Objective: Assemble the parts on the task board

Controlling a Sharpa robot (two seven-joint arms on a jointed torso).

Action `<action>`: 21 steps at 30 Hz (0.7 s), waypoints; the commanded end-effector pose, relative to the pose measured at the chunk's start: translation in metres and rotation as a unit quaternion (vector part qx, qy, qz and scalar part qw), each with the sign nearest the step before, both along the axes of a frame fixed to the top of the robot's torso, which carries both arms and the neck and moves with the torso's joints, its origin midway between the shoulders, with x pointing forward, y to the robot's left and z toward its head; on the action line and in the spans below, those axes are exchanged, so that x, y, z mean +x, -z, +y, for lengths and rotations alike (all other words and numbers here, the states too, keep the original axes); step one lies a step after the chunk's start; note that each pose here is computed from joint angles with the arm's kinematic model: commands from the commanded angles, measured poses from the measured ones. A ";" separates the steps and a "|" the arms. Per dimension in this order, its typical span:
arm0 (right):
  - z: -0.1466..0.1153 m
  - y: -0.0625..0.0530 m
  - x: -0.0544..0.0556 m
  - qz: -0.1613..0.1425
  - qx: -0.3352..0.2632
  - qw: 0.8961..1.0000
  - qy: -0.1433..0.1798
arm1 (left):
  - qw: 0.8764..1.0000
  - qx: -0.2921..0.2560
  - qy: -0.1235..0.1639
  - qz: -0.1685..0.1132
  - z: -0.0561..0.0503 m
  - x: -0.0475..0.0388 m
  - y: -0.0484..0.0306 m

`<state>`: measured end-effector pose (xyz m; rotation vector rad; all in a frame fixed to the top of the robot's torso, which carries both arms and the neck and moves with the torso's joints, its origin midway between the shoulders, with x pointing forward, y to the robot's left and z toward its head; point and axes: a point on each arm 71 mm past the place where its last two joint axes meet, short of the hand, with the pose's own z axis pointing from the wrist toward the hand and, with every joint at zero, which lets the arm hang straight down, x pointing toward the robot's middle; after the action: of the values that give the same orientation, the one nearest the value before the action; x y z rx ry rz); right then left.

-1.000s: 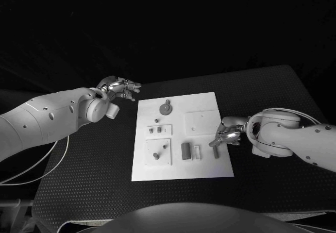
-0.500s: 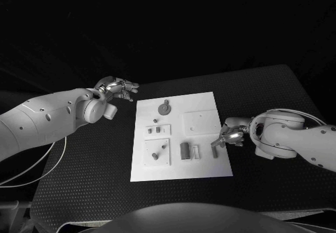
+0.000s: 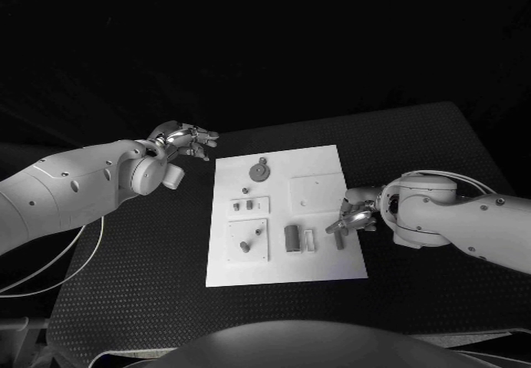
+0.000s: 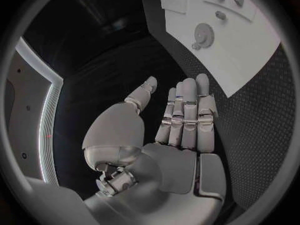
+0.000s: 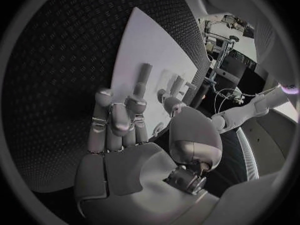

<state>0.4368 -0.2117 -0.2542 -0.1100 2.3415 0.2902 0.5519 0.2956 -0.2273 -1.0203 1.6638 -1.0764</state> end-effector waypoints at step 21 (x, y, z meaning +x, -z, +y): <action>0.003 0.016 -0.003 -0.016 -0.101 0.993 -0.063 | 1.000 -0.001 0.010 0.001 0.000 -0.0008 -0.0007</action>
<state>0.4362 -0.2065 -0.2636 -0.2926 2.3307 0.1745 0.5513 0.2978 -0.2273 -1.0208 1.6675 -1.0744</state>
